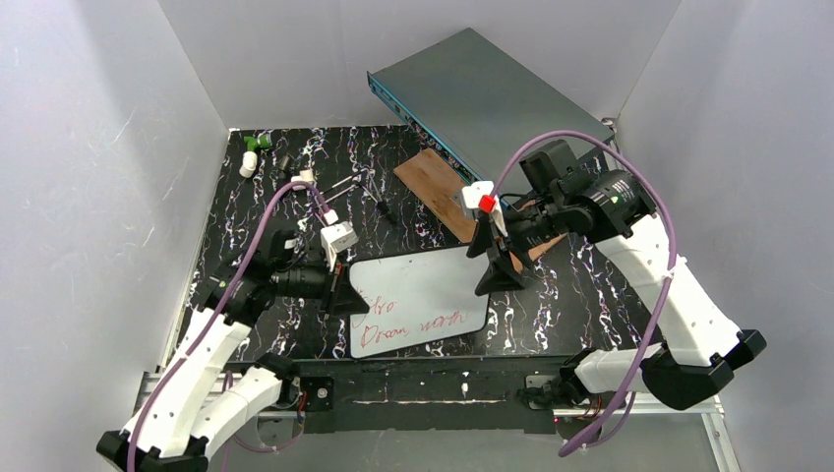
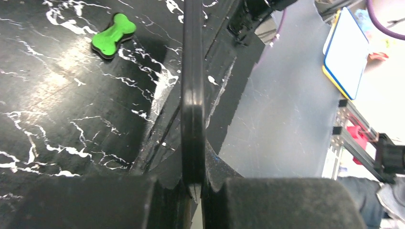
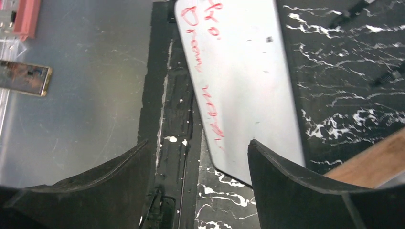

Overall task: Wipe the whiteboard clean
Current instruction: Place the whiteboard eraser at the center of the board, then pass from the left arm to the right

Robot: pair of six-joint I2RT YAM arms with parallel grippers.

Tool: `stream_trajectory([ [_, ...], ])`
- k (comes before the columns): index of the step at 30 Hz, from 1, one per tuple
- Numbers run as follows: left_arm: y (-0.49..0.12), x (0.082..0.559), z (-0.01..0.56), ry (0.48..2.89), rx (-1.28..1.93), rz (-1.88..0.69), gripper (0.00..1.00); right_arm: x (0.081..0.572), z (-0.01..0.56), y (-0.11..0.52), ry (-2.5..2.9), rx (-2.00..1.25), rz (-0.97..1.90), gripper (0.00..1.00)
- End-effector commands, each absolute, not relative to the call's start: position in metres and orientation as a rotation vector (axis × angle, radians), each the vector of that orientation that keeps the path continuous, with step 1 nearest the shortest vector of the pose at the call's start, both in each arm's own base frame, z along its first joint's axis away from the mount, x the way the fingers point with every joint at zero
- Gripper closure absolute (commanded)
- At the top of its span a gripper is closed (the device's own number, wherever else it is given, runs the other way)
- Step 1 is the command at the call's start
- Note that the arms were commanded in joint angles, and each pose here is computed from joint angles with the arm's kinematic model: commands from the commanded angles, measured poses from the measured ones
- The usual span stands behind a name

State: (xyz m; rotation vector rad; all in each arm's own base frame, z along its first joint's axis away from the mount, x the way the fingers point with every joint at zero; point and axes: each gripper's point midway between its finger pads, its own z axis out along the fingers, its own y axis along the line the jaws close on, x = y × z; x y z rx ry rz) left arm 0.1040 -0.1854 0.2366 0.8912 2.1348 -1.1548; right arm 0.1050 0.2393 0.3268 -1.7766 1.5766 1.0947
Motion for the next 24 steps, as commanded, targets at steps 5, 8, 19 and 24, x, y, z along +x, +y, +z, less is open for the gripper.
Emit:
stream_trajectory([
  [5,-0.213,0.091,0.274,1.921,1.107,-1.378,1.00,0.138,0.299,0.241,1.773,-1.598,1.030,0.21],
  [8,-0.218,0.089,0.273,1.909,1.151,-1.384,1.00,0.144,0.293,0.240,1.799,-1.581,1.003,0.20],
  [19,-0.223,0.086,0.276,1.854,1.220,-1.382,1.00,0.150,0.268,0.234,1.873,-1.568,0.958,0.18],
  [24,-0.222,0.084,0.268,1.875,1.221,-1.388,1.00,0.145,0.291,0.226,1.797,-1.544,0.984,0.18],
])
